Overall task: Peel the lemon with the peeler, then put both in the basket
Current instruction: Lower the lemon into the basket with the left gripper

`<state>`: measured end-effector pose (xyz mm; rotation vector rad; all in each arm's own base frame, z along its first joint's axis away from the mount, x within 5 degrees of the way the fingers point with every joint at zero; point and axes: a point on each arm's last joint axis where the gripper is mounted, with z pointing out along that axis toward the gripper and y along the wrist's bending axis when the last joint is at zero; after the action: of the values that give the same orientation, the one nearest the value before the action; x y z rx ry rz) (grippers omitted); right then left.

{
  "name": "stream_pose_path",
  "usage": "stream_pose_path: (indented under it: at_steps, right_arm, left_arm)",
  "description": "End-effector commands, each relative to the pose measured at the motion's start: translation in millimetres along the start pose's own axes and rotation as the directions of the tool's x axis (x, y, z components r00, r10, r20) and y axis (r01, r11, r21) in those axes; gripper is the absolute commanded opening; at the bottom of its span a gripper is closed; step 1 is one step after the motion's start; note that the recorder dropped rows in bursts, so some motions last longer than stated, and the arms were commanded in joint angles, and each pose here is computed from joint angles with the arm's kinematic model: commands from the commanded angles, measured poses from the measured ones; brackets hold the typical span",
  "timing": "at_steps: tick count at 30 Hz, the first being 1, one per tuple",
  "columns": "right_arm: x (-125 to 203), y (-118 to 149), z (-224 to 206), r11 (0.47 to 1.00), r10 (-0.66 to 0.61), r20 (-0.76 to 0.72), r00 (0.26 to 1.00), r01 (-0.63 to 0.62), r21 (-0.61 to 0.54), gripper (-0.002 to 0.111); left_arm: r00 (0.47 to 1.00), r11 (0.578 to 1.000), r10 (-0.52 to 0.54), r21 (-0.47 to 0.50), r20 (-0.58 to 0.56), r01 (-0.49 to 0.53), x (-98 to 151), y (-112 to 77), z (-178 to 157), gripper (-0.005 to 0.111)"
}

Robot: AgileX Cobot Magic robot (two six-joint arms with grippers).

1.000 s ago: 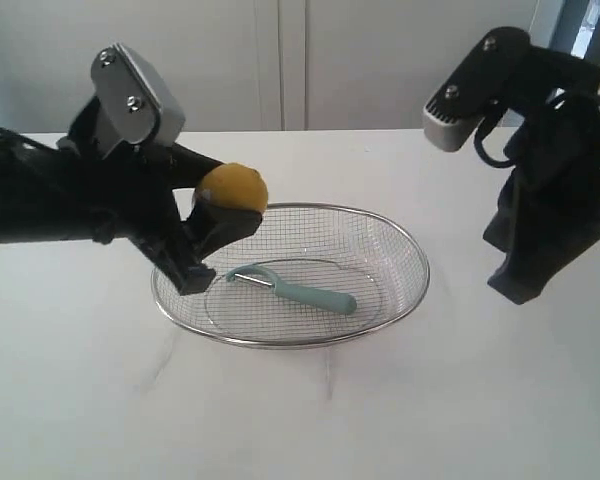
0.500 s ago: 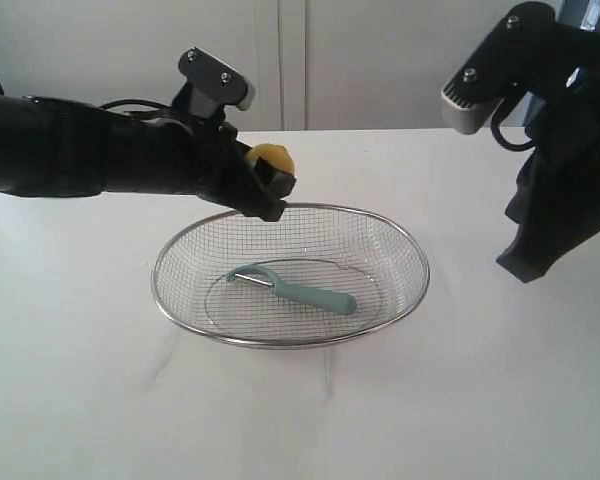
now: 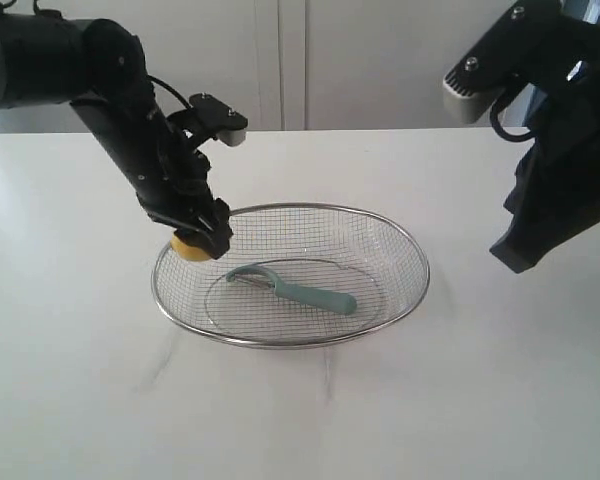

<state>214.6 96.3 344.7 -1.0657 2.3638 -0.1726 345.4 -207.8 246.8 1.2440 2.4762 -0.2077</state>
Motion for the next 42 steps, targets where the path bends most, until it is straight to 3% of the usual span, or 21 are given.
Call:
stream_pose_path:
  at_steps: [1, 11, 22, 24, 26, 31, 33, 42]
  right_arm:
    - [-1, -2, -3, 1.000, 0.009, 0.019, 1.000, -0.010, 0.015, 0.000]
    - [-1, -2, -3, 1.000, 0.009, 0.019, 1.000, -0.010, 0.015, 0.000]
    - [-1, -2, -3, 1.000, 0.009, 0.023, 1.000, -0.010, 0.016, 0.000]
    - [-1, -2, -3, 1.000, 0.009, 0.023, 1.000, -0.010, 0.016, 0.000]
    - [-1, -2, -3, 1.000, 0.011, 0.023, 1.000, -0.011, 0.016, 0.000]
    - [-1, -2, -3, 1.000, 0.013, 0.023, 1.000, -0.013, 0.016, 0.000]
    - [-1, -2, -3, 1.000, 0.013, 0.023, 1.000, -0.013, 0.016, 0.000]
    - [-1, -2, -3, 1.000, 0.016, 0.023, 1.000, -0.016, 0.016, 0.000]
  left_arm:
    - [1.000, 1.000, -0.031, 0.005, 0.002, 0.031, -6, -5.8, -2, 0.000]
    - [0.989, 0.977, -0.145, 0.151, -0.028, 0.148, -7, -13.2, 39, 0.000]
    - [0.991, 0.975, -0.111, 0.187, -0.068, 0.122, -2, -13.6, 67, 0.000]
    - [0.991, 0.975, -0.112, 0.187, -0.068, 0.123, -2, -13.6, 67, 0.006]
    - [0.992, 0.975, -0.105, 0.188, -0.067, 0.116, -2, -13.6, 67, 0.022]
    - [0.991, 0.971, -0.120, 0.201, -0.061, 0.130, -3, -14.8, 66, 0.075]
    - [0.991, 0.970, -0.123, 0.204, -0.052, 0.131, -5, -15.1, 64, 0.081]
    - [0.992, 0.979, -0.110, 0.181, 0.060, 0.098, -18, -16.4, 17, 0.081]
